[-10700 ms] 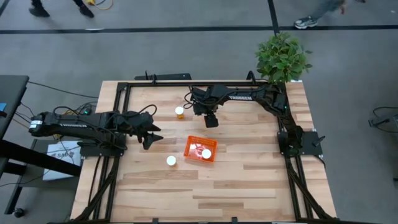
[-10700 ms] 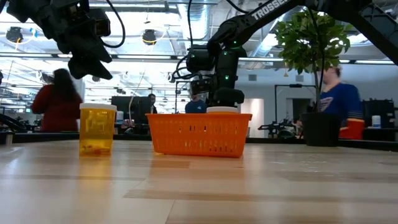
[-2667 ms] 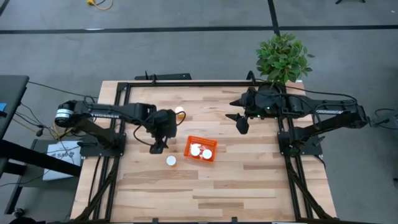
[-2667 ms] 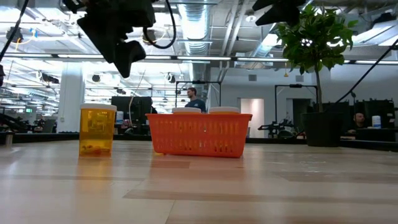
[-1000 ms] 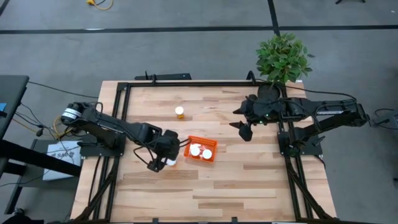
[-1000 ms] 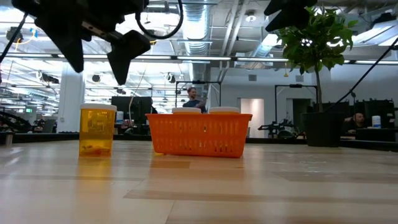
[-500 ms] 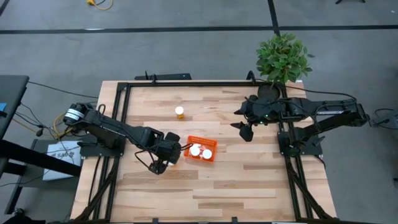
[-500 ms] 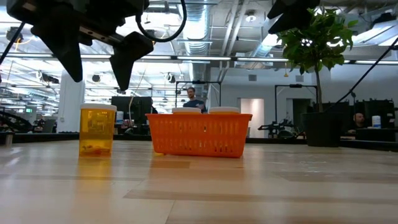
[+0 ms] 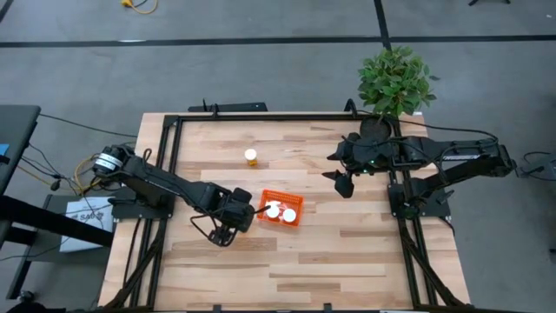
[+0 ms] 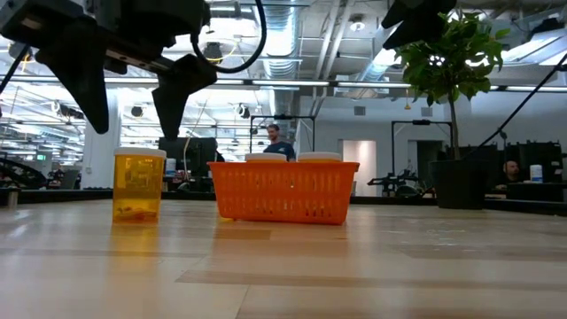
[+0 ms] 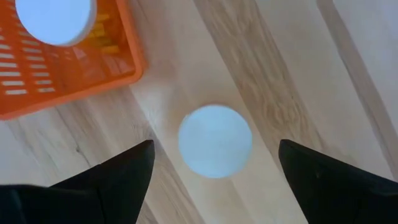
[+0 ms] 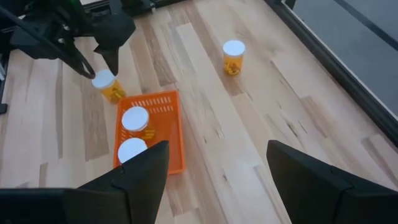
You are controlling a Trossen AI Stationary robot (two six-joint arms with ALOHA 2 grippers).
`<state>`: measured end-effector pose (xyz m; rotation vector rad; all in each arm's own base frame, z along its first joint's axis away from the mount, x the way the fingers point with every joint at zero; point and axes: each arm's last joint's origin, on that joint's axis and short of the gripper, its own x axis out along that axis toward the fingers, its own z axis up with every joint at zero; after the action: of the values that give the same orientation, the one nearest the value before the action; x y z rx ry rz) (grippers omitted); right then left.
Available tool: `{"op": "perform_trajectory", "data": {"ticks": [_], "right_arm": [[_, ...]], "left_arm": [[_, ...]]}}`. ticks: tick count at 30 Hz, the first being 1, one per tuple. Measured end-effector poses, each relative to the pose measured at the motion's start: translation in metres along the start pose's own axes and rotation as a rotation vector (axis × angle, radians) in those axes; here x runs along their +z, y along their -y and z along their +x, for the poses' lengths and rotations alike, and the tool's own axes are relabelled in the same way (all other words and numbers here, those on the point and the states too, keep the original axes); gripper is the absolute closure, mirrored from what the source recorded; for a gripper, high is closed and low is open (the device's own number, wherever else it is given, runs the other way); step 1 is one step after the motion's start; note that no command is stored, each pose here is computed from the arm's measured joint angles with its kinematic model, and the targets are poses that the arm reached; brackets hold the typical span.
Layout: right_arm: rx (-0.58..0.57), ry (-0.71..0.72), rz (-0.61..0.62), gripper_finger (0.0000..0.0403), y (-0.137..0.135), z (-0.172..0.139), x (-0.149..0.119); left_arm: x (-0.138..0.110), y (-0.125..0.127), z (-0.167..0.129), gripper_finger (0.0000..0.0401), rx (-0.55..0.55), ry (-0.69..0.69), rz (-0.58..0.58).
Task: Pick and place pill bottles into a basket
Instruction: Put the bottom orange pill bottle into the orange bin
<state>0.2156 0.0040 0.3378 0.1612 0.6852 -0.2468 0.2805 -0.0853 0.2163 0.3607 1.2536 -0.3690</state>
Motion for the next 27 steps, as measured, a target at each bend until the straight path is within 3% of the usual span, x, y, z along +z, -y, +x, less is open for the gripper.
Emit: {"op": "perform_trajectory", "data": {"ticks": [27], "right_arm": [[-0.003, 0.002, 0.0, 0.0137, 0.0, 0.0, 0.0]], "left_arm": [[-0.006, -0.004, 0.017, 0.0066, 0.008, 0.014, 0.021]]}}
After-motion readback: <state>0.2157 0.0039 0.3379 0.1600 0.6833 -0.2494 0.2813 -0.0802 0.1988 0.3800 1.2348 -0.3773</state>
